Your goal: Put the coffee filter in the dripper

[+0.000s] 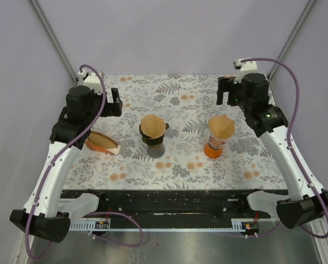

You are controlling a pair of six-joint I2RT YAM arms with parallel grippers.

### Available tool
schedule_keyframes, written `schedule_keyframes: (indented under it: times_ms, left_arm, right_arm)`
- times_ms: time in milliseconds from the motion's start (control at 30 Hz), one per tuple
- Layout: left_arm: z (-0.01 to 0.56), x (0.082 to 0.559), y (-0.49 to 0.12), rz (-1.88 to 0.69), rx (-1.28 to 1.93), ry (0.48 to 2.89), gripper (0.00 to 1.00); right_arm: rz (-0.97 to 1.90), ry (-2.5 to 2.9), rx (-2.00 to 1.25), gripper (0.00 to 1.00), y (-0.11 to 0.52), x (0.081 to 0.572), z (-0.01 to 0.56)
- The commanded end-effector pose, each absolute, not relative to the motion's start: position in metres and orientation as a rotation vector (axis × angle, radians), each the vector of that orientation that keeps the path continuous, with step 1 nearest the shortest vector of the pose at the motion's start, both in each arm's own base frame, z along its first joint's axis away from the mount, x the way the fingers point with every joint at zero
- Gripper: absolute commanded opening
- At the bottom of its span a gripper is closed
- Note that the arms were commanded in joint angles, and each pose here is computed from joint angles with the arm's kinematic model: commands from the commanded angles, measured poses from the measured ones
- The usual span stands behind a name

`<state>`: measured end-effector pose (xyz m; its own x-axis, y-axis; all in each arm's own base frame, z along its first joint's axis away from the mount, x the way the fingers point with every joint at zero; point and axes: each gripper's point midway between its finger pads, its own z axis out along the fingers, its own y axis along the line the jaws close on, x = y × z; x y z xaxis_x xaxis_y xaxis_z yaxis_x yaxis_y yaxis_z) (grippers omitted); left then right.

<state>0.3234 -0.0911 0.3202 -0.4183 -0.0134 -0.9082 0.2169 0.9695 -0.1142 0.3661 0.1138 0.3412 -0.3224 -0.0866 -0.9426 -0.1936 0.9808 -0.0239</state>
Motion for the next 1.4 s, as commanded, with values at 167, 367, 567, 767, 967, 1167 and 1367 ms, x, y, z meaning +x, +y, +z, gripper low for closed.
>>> schedule_keyframes:
  times_ms: [167, 367, 567, 767, 967, 1167, 1367]
  left_arm:
    - [0.307, 0.345, 0.013, 0.221, -0.078, 1.793, 0.99]
    - [0.276, 0.342, 0.021, 0.223, -0.101, 1.786, 0.99]
    - [0.251, 0.341, 0.016, 0.209, -0.047, 1.735, 0.99]
    - [0.217, 0.343, 0.011, 0.150, -0.093, 1.746, 0.99]
    - [0.196, 0.345, 0.006, 0.117, -0.097, 1.776, 0.99]
    - [0.188, 0.346, 0.001, 0.097, -0.075, 1.803, 0.99]
    - [0.186, 0.346, 0.006, 0.120, -0.099, 1.818, 0.99]
  right_arm:
    - [0.031, 1.842, 0.369, 0.99, -0.032, 0.359, 0.320]
    - [0.018, 1.886, 0.545, 1.00, -0.069, 0.351, 0.261]
    - [0.014, 1.832, 0.561, 0.99, -0.070, 0.338, 0.227]
    - [-0.011, 1.832, 0.534, 0.99, -0.071, 0.331, 0.199]
    - [-0.031, 1.830, 0.513, 0.99, -0.071, 0.324, 0.182]
    - [-0.021, 1.755, 0.509, 1.00, -0.072, 0.327, 0.185]
    - [-0.024, 1.727, 0.497, 0.99, -0.073, 0.328, 0.188]
